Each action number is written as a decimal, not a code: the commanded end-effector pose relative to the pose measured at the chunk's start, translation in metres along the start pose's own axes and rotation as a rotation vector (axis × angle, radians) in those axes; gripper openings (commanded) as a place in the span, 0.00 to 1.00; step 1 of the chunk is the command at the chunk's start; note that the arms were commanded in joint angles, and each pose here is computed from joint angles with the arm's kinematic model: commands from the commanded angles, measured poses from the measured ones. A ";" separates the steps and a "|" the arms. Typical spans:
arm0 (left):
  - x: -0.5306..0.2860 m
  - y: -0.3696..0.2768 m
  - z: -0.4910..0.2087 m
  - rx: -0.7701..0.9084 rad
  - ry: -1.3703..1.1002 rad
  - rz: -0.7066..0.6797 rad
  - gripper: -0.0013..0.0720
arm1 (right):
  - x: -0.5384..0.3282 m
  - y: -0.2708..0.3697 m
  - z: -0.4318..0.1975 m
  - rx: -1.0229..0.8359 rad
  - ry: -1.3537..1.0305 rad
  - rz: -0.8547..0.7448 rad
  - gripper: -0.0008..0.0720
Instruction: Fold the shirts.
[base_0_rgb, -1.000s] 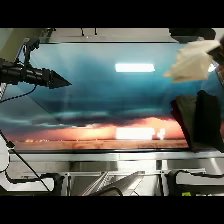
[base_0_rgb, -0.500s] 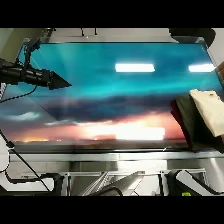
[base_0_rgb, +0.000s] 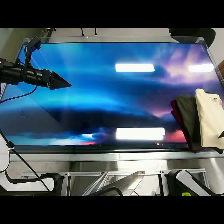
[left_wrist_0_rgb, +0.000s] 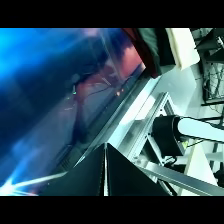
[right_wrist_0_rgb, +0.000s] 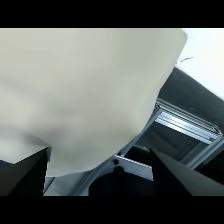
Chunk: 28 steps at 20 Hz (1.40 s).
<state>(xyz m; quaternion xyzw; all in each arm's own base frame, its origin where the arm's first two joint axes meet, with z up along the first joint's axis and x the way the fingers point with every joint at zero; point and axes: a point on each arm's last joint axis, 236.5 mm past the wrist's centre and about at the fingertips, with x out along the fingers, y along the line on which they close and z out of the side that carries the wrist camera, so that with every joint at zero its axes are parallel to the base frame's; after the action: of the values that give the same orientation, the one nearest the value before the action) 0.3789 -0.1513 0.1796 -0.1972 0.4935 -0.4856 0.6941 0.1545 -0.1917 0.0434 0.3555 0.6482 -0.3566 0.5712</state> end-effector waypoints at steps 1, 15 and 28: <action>0.000 -0.002 0.004 0.005 -0.015 -0.006 0.04 | -0.004 0.006 -0.012 -0.006 0.053 0.029 0.95; 0.018 -0.046 -0.094 -0.063 -0.125 0.030 0.04 | -0.069 0.203 -0.168 -0.783 -0.193 0.639 0.04; 0.073 -0.036 -0.225 -0.204 -0.124 0.025 0.04 | -0.005 0.177 -0.250 -0.985 -0.099 0.636 0.04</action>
<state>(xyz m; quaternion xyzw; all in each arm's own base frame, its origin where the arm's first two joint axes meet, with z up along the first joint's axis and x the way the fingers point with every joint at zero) 0.1718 -0.1844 0.0751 -0.2923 0.5042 -0.4129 0.6999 0.1898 0.1097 0.0642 0.2094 0.5696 0.1551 0.7795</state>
